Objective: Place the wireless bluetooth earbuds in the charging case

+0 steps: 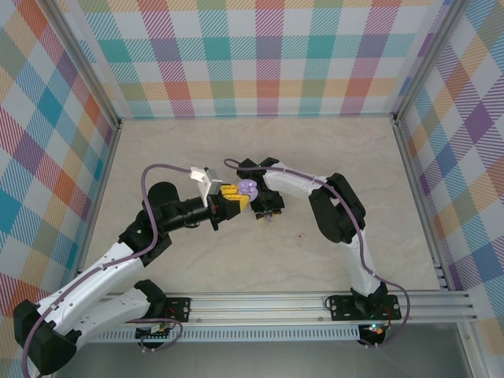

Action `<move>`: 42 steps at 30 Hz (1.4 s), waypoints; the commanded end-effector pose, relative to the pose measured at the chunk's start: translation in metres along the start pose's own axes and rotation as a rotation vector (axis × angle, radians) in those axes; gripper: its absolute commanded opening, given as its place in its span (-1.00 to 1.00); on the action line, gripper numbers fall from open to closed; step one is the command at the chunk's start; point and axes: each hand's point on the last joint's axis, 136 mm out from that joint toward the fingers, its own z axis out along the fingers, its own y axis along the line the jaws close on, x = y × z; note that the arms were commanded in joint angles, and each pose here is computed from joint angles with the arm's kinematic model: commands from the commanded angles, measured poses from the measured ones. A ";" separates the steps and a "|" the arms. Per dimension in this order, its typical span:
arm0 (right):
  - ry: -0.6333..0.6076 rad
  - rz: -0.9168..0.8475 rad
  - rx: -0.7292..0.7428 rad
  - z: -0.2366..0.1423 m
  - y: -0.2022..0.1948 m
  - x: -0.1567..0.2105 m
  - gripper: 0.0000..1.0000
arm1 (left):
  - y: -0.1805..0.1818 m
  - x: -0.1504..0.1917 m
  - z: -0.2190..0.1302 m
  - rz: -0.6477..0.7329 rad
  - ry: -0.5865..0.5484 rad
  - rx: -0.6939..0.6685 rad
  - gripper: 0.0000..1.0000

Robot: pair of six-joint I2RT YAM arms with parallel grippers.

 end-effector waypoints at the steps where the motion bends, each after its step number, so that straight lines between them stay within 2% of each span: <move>1: 0.067 -0.014 0.015 0.011 -0.001 0.010 -0.28 | -0.012 -0.016 -0.002 0.018 -0.042 0.037 -0.62; 10: 0.078 0.015 0.031 0.016 -0.009 0.014 -0.43 | -0.012 -0.016 -0.001 0.018 -0.040 0.037 -0.63; 16: 0.064 0.063 -0.014 0.015 -0.017 0.013 -0.49 | -0.011 -0.016 -0.001 0.016 -0.038 0.036 -0.62; 32: -0.026 0.232 -0.299 0.001 -0.044 -0.002 -0.50 | 0.005 0.001 0.015 -0.036 0.004 0.001 -0.63; 42: -0.177 0.294 -0.578 -0.046 -0.053 -0.018 -0.51 | 0.054 0.033 0.033 -0.157 0.046 -0.194 -0.63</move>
